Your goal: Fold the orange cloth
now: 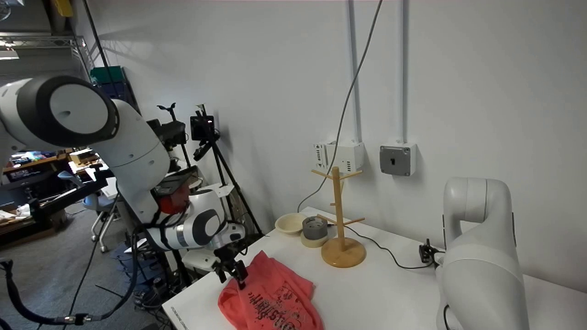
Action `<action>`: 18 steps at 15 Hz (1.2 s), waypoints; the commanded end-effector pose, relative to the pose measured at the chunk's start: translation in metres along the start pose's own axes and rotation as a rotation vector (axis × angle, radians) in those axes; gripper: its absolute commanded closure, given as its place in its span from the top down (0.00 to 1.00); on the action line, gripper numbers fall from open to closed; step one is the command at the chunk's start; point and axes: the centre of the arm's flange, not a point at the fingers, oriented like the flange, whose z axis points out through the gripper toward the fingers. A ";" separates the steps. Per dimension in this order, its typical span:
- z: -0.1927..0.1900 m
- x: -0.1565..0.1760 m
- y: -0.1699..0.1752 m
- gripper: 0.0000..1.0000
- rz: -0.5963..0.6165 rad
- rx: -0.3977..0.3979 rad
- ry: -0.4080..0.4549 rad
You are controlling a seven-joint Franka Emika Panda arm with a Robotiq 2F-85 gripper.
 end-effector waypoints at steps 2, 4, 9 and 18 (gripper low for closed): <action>0.013 0.004 0.003 1.00 0.013 -0.014 0.016; 0.017 0.005 0.007 1.00 0.023 -0.016 0.010; 0.023 0.006 0.014 0.68 0.036 -0.025 -0.002; 0.008 0.013 0.022 0.01 0.072 -0.010 0.002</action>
